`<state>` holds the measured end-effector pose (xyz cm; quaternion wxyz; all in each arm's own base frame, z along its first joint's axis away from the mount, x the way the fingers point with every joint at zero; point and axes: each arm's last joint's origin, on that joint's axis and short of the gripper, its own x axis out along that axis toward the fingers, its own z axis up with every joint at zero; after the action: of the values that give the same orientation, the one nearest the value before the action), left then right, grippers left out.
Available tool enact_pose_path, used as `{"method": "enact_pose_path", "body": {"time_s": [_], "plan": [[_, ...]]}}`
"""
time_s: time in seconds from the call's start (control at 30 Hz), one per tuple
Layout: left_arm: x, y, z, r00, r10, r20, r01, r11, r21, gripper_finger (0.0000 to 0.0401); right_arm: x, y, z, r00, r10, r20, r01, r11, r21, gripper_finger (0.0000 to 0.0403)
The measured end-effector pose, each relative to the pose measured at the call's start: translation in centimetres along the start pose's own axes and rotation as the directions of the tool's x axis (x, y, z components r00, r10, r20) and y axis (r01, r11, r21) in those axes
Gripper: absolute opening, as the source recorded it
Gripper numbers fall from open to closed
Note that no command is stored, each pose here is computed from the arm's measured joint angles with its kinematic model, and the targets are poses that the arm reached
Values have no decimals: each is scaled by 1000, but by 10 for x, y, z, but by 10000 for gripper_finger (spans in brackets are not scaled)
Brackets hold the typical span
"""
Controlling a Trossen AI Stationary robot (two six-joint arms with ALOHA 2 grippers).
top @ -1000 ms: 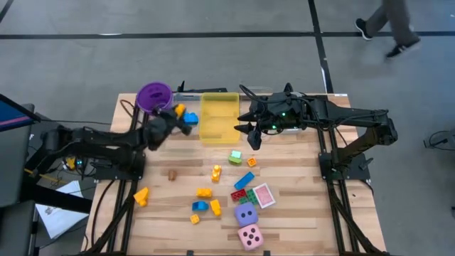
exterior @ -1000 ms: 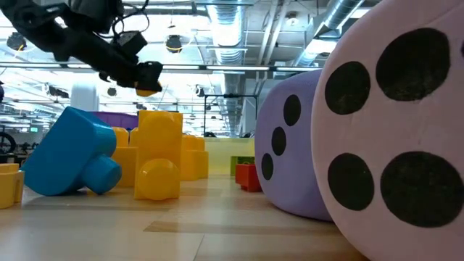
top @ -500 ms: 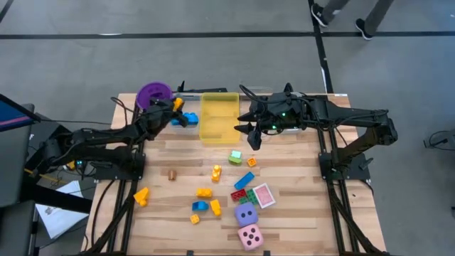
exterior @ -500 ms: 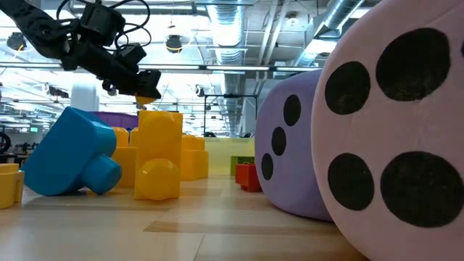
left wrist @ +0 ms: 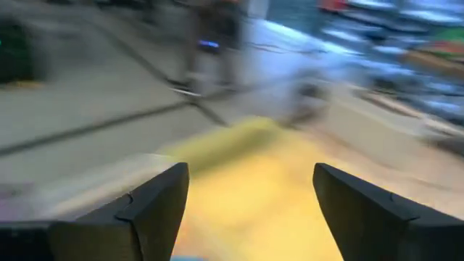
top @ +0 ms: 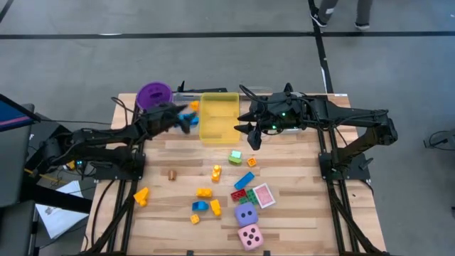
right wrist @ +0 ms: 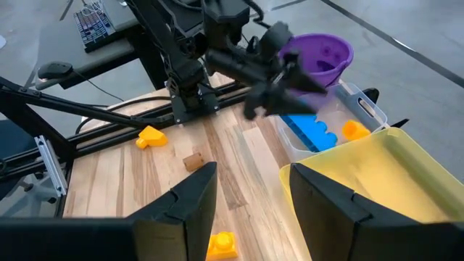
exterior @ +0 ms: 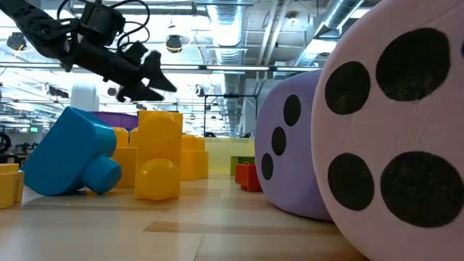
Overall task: Pick & Place Toys
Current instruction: Put the big yellow game piece into the white bin
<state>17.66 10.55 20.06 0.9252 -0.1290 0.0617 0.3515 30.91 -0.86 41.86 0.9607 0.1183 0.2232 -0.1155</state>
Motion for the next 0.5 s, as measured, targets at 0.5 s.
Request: {"method": "enact_pose_path", "body": {"time_s": [0.5], "plan": [[-22, -58, -21, 733, -639, -233, 632, 767, -114, 292, 0, 0, 0, 1000, 0, -1, 0, 1000, 9, 168]]}}
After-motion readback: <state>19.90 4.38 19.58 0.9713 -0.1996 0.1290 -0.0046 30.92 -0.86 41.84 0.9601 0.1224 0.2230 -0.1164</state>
